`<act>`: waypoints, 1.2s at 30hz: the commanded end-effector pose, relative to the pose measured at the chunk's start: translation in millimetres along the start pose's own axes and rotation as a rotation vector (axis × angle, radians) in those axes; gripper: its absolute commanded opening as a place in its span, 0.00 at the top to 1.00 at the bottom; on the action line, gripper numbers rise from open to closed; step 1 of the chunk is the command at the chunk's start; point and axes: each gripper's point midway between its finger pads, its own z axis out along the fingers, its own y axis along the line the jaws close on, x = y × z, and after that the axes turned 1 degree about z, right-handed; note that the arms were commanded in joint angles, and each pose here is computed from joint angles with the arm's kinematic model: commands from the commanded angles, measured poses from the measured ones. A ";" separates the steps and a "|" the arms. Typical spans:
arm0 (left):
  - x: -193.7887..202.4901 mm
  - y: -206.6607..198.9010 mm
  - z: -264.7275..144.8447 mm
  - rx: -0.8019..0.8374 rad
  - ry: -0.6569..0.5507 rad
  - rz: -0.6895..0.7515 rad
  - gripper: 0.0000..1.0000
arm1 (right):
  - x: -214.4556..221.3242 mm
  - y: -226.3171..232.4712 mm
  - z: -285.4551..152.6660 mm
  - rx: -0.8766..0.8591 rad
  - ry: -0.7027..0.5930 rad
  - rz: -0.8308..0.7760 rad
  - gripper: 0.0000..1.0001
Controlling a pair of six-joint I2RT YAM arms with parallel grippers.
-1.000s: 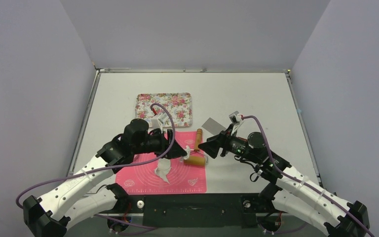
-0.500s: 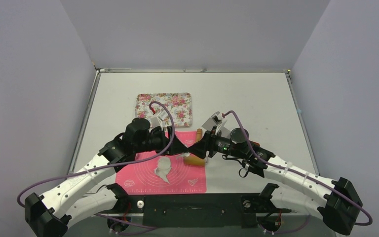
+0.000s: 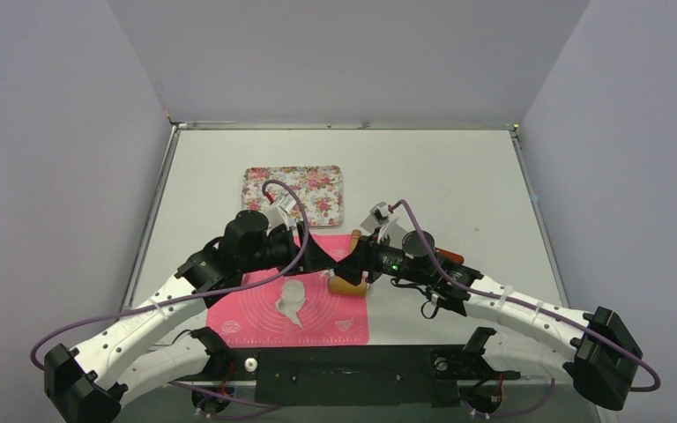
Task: Roll out the dumpling wrappers from the dough
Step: Place the dumpling wrapper on the work surface.
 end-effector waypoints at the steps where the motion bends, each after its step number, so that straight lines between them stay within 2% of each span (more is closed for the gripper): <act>1: -24.6 -2.1 2.6 -0.019 -0.107 -0.041 0.46 | -9.8 5.1 1.9 -0.004 -0.051 -0.031 0.46; 2: -26.0 6.3 2.9 -0.061 -0.121 -0.081 0.46 | -13.2 1.2 0.1 0.024 -0.069 -0.030 0.45; 4: -33.5 29.6 1.3 -0.172 -0.182 -0.178 0.46 | -21.1 -25.7 -5.0 0.199 -0.130 -0.009 0.38; 5: -35.4 38.3 -0.3 -0.213 -0.205 -0.219 0.46 | -26.2 -54.8 -13.6 0.365 -0.183 -0.006 0.36; 7: -40.6 58.6 -3.9 -0.305 -0.271 -0.322 0.46 | -31.9 -75.6 -26.6 0.512 -0.241 -0.016 0.33; 9: -42.9 71.0 -7.2 -0.368 -0.318 -0.422 0.46 | -34.2 -77.0 -31.5 0.544 -0.265 -0.039 0.32; 11: -48.0 77.3 -10.2 -0.410 -0.361 -0.486 0.46 | -38.8 -62.3 -28.9 0.497 -0.287 -0.079 0.31; 14: -48.5 78.3 -8.1 -0.457 -0.349 -0.535 0.46 | -47.0 -22.9 -20.6 0.363 -0.341 -0.182 0.31; 18: -44.3 75.1 -2.4 -0.477 -0.311 -0.603 0.46 | -52.2 8.1 -6.2 0.260 -0.392 -0.268 0.33; 23: -42.7 62.2 4.4 -0.403 -0.293 -0.692 0.46 | -46.4 13.1 23.4 0.273 -0.355 -0.310 0.37; 31: -38.3 56.0 3.6 -0.379 -0.284 -0.715 0.45 | -52.4 5.4 46.4 0.338 -0.397 -0.267 0.41; 35: -38.1 55.1 4.4 -0.382 -0.280 -0.710 0.45 | -52.9 2.9 55.7 0.347 -0.406 -0.259 0.50; 36: -38.1 56.8 3.5 -0.392 -0.283 -0.708 0.45 | -50.7 1.2 57.4 0.349 -0.401 -0.259 0.55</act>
